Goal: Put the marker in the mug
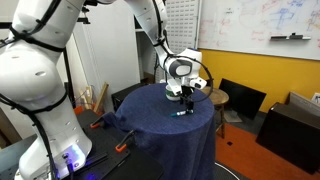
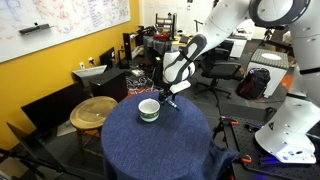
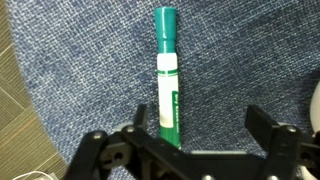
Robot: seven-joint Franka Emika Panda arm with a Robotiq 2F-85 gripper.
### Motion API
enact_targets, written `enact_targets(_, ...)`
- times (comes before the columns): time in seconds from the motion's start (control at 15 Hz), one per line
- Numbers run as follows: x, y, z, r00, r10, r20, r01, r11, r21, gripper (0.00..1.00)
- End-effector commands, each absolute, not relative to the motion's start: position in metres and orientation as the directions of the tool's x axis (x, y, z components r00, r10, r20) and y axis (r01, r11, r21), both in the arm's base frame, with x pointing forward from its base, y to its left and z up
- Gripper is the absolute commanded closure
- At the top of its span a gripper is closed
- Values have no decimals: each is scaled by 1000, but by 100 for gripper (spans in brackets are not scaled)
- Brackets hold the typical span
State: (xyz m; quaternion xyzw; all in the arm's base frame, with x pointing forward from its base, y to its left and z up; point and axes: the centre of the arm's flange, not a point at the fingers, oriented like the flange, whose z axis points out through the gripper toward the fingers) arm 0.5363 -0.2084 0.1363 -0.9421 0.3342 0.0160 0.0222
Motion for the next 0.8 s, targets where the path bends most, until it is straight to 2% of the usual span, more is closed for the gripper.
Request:
enact_targets(0.0,539,-210,135,745,-664,-58,-666,-744,-47,0)
enact_targets(0.07,539,-210,135,744,-665,-59,-668,-743,-48,4)
enact_targets(0.13,539,-211,134,743,-666,-60,-669,-742,-47,13)
enact_targets(0.2,539,-211,133,743,-667,-61,-670,-741,-47,12)
enact_targets(0.27,538,-212,133,742,-668,-63,-671,-740,-46,17)
enact_targets(0.4,538,-213,132,740,-670,-64,-673,-739,-45,16)
enact_targets(0.6,537,-214,131,737,-673,-65,-676,-736,-44,23)
enact_targets(0.73,536,-214,131,736,-674,-64,-677,-735,-43,45)
